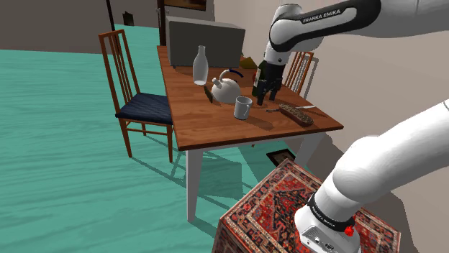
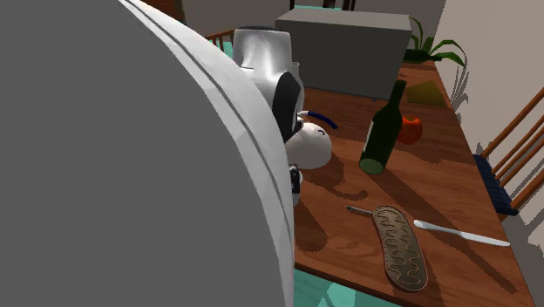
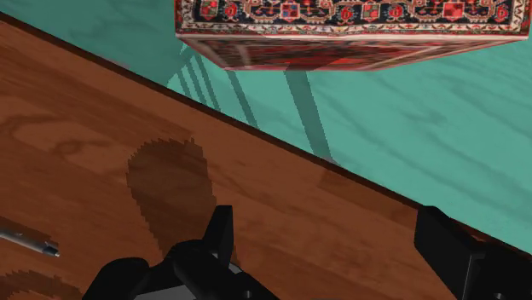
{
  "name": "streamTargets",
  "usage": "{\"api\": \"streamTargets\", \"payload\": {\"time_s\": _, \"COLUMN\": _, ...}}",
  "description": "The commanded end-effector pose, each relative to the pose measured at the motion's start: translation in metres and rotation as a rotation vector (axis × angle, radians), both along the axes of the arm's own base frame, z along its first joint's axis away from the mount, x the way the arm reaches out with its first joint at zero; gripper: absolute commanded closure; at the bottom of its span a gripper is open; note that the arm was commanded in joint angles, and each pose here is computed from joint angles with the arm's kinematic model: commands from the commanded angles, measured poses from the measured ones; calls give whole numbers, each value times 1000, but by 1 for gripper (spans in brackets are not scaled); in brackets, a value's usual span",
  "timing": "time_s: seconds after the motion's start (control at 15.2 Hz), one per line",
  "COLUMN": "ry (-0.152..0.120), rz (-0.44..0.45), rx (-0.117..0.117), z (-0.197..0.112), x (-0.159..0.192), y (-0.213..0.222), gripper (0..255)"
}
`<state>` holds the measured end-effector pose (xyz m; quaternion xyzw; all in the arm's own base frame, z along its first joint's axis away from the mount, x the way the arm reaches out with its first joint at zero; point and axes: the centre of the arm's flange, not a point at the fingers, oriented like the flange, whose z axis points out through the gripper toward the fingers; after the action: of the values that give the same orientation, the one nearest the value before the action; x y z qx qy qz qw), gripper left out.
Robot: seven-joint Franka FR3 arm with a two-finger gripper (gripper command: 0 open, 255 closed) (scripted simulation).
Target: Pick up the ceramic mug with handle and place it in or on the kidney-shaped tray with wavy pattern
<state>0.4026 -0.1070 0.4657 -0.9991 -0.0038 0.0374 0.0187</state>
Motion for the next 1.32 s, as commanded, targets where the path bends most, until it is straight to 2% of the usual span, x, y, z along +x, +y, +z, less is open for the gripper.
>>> {"api": "streamTargets", "payload": {"time_s": 0.0, "ry": -20, "rz": -2, "rx": 3, "z": -13, "x": 16, "y": -15, "gripper": 0}}
{"api": "streamTargets", "payload": {"time_s": 0.92, "ry": -148, "rz": -20, "rx": 28, "z": -77, "x": 135, "y": -123, "gripper": 0}}
{"api": "streamTargets", "payload": {"time_s": 1.25, "ry": -154, "rz": -21, "rx": 29, "z": -100, "x": 142, "y": -126, "gripper": 0}}
